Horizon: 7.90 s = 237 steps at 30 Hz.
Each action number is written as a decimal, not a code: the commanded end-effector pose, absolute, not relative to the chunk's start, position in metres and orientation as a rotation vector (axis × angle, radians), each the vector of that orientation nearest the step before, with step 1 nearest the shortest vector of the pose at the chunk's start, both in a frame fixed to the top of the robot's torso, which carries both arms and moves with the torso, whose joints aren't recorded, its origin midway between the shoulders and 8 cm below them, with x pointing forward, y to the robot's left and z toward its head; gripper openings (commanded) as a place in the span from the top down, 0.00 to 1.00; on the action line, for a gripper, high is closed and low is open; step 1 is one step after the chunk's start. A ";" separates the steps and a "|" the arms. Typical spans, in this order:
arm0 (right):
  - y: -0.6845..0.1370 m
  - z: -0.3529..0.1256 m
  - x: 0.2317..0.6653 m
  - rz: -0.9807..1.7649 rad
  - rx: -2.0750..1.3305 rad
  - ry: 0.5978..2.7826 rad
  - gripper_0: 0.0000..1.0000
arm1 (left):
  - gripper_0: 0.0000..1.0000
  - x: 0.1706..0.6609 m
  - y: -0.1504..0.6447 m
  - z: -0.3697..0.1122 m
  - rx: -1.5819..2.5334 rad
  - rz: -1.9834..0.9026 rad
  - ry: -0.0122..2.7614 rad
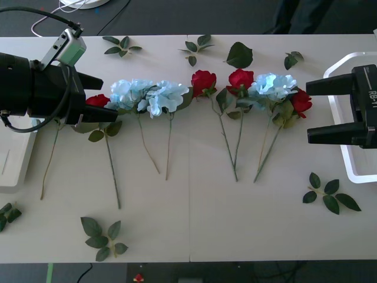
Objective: Place the red flowers into the right box and the blue flowers into the left box. If a person shows an open palm, hand one flower to the person first, then continue sorting.
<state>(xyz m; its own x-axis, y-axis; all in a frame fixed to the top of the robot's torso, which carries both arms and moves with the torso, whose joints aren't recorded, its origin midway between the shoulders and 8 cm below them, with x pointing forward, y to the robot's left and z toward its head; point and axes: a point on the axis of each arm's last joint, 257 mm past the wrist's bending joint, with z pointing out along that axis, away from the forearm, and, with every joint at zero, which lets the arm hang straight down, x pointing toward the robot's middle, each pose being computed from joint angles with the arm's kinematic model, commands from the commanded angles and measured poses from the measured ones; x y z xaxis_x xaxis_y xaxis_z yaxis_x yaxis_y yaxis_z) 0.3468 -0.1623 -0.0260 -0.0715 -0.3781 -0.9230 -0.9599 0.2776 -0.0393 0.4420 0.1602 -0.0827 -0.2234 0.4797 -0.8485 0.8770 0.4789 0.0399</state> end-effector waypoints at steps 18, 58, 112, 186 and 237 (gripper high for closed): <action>-0.220 -0.088 0.393 0.673 -0.690 2.183 0.00 | 0.00 0.459 0.231 -0.105 1.075 -0.325 2.212; -0.312 -0.225 0.554 0.111 0.468 2.415 0.00 | 0.00 0.447 0.389 -0.219 0.268 -0.116 2.736; -0.264 -0.288 0.609 0.083 0.347 2.412 1.00 | 0.00 0.537 0.373 -0.272 0.321 -0.033 2.476; -0.587 -0.139 0.621 -0.625 -0.117 2.182 0.00 | 0.00 0.525 0.387 -0.321 0.366 0.030 2.548; -0.268 -0.253 0.597 0.185 0.203 2.361 0.00 | 0.72 0.509 0.400 -0.347 0.411 0.079 2.524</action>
